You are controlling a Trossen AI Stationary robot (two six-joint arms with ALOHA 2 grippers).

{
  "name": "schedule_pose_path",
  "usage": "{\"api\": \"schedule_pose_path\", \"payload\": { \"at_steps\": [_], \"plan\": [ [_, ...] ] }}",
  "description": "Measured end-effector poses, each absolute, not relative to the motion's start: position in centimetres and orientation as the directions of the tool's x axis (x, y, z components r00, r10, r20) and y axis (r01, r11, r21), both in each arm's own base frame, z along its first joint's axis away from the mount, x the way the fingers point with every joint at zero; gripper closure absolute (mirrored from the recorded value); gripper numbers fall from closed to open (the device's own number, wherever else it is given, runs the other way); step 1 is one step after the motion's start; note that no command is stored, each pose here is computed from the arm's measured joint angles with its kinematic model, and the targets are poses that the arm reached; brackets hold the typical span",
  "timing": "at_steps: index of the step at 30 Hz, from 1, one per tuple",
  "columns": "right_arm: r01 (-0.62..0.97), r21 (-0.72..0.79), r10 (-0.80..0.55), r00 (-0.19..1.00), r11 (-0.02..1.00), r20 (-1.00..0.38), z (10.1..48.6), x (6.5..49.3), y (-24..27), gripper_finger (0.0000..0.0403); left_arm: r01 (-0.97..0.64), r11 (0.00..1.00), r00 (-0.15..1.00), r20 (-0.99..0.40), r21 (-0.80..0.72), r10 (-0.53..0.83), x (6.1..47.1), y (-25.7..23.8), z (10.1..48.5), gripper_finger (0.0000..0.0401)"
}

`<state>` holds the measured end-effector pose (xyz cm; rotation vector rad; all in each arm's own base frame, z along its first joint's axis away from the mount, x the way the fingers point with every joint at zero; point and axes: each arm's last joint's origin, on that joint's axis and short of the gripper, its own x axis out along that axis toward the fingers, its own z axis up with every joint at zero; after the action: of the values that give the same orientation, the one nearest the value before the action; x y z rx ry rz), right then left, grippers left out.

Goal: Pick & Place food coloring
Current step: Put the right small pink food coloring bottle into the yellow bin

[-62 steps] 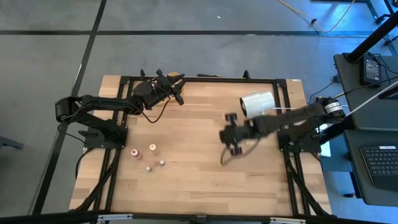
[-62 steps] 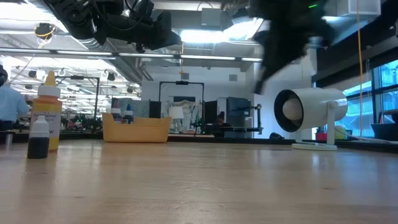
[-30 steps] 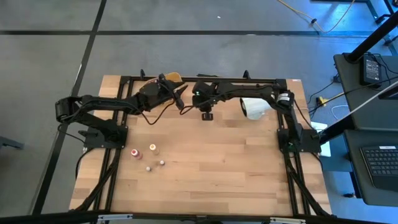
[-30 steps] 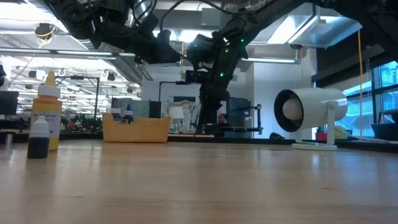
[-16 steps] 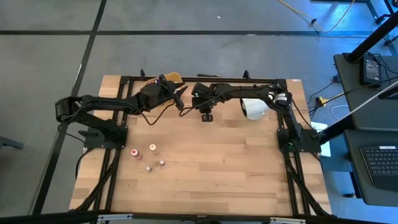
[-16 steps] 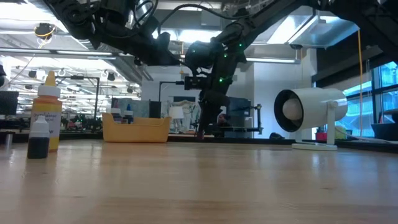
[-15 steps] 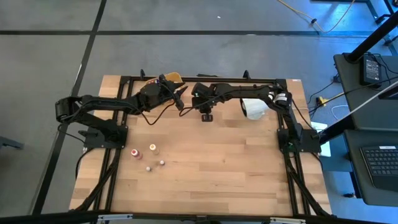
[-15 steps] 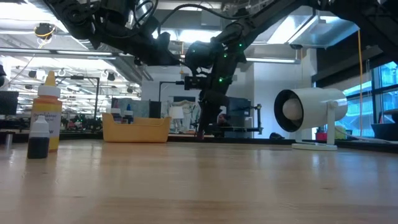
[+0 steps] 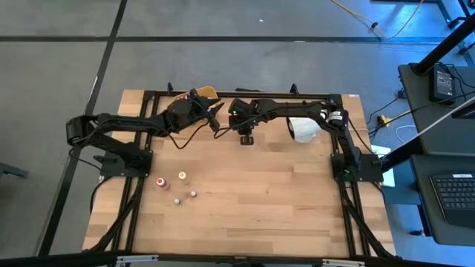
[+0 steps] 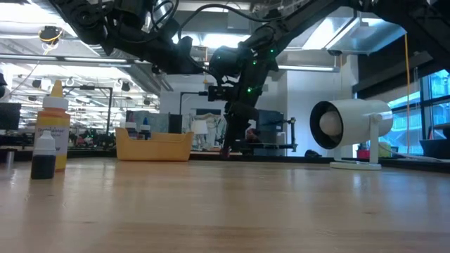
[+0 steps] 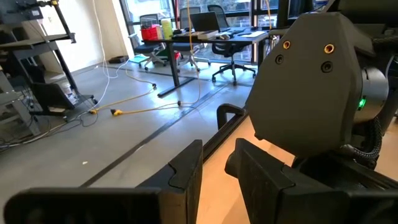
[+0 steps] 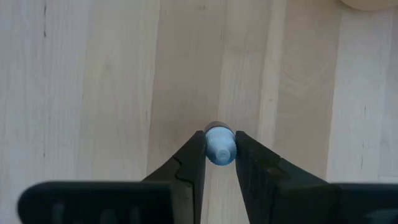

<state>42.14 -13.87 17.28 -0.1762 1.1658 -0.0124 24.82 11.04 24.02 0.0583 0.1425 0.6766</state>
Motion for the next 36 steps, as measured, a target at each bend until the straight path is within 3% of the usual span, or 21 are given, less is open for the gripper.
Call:
{"api": "schedule_pose_path", "payload": {
  "at_steps": [8, 19, 23, 30, 36],
  "plan": [
    [-0.082, -0.144, -0.100, 0.395, 0.986, -0.913, 17.3, 42.1, -13.9, 0.0317, -0.620, 0.779, 0.770, -0.112, 0.100, 0.628, 24.8, 11.0, 24.0, 0.0307],
    [-0.083, -0.147, -0.103, 0.390, 0.986, -0.915, 17.3, 42.1, -13.9, 0.0263, -0.620, 0.779, 0.770, -0.113, 0.100, 0.628, 24.8, 11.0, 24.0, 0.0311],
    [-0.030, -0.202, -0.178, 0.352, 0.979, -0.919, 19.4, 41.0, -13.6, 0.0258, -0.620, 0.779, 0.770, -0.113, 0.100, 0.627, 24.8, 11.0, 24.0, 0.0308],
    [0.064, -0.239, -0.242, 0.445, 0.969, -0.862, 25.8, 37.2, -10.7, 0.0257, -0.619, 0.779, 0.771, -0.113, 0.100, 0.627, 24.8, 11.0, 24.0, 0.0308],
    [0.137, -0.299, -0.319, 0.607, 0.944, -0.728, 26.5, 31.8, -6.9, 0.0257, -0.616, 0.781, 0.773, -0.113, 0.098, 0.624, 24.8, 11.0, 24.0, 0.0310]
  ]
}}
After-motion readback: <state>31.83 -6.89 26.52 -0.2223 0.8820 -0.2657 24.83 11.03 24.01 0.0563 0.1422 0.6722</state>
